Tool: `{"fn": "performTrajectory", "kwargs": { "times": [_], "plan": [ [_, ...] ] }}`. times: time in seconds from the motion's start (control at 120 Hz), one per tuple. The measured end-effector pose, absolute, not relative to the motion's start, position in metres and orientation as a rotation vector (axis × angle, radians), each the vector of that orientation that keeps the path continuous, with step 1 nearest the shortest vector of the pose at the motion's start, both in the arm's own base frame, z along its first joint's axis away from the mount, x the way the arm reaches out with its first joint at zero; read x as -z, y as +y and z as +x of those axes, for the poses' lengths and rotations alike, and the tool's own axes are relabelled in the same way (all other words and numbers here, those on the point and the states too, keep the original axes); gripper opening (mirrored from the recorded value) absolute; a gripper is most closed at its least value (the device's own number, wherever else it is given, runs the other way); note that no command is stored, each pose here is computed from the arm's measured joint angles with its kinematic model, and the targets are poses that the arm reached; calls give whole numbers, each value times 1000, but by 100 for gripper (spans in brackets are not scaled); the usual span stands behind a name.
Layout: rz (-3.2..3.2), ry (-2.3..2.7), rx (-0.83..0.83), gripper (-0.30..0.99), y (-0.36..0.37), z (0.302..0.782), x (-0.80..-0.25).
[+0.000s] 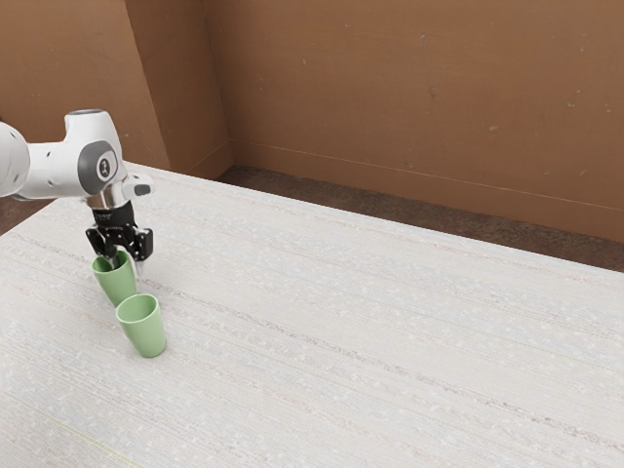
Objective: Place the left cup onto the right cup
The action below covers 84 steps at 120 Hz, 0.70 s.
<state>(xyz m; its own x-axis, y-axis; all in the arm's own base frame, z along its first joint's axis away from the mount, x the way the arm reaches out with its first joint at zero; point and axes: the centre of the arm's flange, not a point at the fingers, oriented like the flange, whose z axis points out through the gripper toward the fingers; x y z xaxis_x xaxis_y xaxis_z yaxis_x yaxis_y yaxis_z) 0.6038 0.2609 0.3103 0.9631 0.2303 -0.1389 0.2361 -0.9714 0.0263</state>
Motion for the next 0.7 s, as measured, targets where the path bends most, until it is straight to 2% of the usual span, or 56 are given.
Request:
{"fn": "performTrajectory", "kwargs": {
  "times": [0.392,0.7],
  "plan": [
    [3065,372,203,8,265,604,-310],
    [3060,379,198,-4,267,604,-309]
  ]
}}
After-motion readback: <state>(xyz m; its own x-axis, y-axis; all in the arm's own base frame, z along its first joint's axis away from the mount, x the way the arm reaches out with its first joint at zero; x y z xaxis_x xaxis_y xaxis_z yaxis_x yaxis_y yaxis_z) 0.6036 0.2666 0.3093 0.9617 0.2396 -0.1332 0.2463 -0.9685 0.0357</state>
